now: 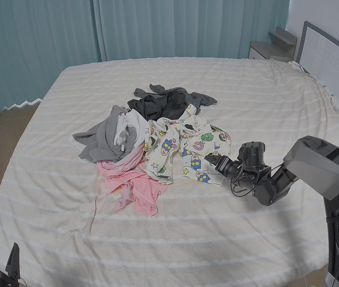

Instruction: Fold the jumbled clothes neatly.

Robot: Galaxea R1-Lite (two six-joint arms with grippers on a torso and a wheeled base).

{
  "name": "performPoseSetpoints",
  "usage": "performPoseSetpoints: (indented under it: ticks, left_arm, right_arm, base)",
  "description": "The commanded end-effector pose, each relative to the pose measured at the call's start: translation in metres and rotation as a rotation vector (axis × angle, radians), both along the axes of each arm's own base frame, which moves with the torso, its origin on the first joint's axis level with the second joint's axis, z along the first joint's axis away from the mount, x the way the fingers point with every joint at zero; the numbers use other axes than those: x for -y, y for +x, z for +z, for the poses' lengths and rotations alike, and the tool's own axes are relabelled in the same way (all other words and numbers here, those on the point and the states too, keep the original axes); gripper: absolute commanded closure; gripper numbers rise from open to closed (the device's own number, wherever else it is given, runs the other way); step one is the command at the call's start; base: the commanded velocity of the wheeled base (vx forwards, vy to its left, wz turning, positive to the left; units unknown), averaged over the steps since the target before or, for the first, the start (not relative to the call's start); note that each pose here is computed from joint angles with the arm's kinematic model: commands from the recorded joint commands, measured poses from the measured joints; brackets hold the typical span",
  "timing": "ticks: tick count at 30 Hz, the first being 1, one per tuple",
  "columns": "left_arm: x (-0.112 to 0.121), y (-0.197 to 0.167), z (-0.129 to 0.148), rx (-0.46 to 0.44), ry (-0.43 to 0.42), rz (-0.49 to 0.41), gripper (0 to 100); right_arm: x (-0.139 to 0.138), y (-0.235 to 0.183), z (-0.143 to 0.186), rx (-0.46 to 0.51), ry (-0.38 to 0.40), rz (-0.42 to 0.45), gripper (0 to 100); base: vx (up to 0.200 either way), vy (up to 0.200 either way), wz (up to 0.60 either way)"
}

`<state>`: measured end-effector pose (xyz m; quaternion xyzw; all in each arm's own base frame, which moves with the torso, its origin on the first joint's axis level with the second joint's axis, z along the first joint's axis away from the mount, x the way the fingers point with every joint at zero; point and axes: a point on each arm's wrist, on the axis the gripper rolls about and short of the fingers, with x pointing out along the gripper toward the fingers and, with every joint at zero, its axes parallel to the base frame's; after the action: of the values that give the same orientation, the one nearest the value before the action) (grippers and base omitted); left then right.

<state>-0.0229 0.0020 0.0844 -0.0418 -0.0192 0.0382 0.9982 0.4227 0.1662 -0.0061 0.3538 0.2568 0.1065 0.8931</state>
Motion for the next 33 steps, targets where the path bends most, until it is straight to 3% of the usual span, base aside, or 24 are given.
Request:
performPoseSetpoints:
  ticks: [1,9,22,33]
  left_arm:
    - [0.000,0.000,-0.005,-0.003,-0.001,0.000,0]
    - [0.000,0.000,-0.005,-0.003,-0.001,0.000,0]
    - [0.000,0.000,-0.005,-0.003,-0.001,0.000,0]
    - [0.000,0.000,-0.005,-0.003,-0.001,0.000,0]
  right_arm:
    - [0.004,0.002,-0.025,-0.044,-0.017,-0.013,0]
    - [0.014,0.001,-0.007,0.009,0.004,-0.033,0]
    - [0.020,0.006,-0.009,0.029,-0.009,-0.079,0]
    - [-0.008,0.019,-0.033,0.052,-0.009,-0.049,0]
  base:
    - [0.000,0.000,0.00]
    - [0.000,0.000,0.00]
    - [0.000,0.000,0.00]
    - [0.000,0.000,0.00]
